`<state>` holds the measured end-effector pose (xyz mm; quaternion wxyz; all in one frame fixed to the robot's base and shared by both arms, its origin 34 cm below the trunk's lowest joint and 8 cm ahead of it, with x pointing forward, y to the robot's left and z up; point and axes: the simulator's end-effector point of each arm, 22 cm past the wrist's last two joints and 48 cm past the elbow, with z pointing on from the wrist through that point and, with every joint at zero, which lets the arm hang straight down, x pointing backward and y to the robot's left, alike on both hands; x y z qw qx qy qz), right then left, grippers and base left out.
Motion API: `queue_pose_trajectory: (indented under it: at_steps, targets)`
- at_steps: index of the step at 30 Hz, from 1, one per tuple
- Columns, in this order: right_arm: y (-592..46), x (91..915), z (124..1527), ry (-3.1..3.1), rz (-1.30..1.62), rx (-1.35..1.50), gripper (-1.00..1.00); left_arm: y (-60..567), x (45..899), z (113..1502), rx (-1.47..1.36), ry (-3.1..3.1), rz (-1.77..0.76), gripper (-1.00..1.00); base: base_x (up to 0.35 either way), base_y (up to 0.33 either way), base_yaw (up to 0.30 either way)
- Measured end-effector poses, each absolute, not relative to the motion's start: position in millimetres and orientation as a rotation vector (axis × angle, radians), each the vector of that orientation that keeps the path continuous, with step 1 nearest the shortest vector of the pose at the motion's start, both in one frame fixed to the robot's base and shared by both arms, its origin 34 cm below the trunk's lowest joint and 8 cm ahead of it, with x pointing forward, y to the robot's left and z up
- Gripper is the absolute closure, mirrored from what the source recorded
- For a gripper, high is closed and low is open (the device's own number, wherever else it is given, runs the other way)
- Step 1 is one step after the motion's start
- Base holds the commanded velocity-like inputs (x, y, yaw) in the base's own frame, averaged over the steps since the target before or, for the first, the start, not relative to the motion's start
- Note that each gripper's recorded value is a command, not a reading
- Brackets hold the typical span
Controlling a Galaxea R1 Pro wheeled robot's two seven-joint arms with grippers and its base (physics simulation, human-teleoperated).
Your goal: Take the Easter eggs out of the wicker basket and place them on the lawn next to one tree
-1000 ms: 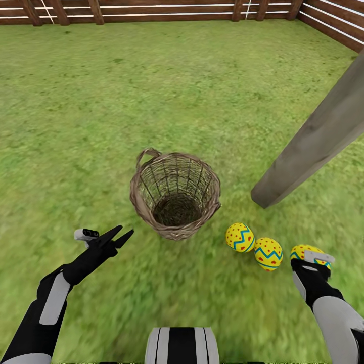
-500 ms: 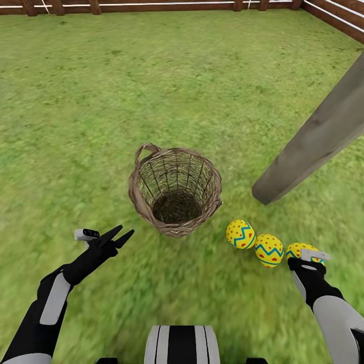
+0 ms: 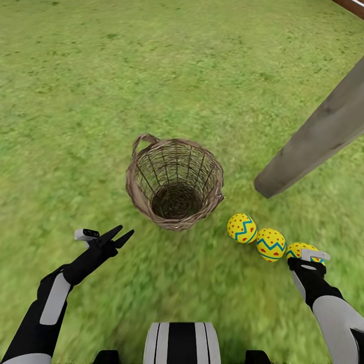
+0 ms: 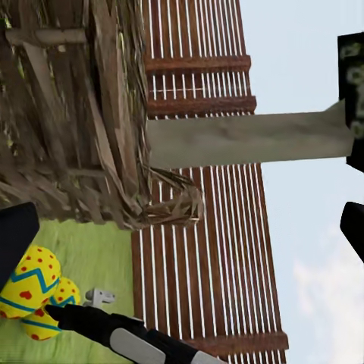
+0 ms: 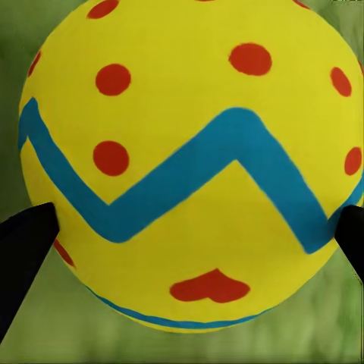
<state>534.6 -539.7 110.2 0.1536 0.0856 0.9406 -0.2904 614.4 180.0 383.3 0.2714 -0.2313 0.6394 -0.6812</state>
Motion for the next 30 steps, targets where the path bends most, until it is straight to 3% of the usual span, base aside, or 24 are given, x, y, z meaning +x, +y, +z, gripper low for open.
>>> queue_pose_trajectory:
  at_steps: [6,7,30]
  targets:
    - [-547,539,109,2.679,-0.86,0.229,1.0,180,612,370,-0.648,1.736,-1.834,-1.0,0.0,0.0,0.0]
    - [-547,539,109,2.679,-0.86,0.228,-1.0,180,612,370,-0.648,1.736,-1.834,-1.0,0.0,0.0,0.0]
    - [-559,588,165,2.562,-0.832,0.309,-1.0,180,619,410,-0.581,1.695,-1.839,-1.0,0.0,0.0,0.0]
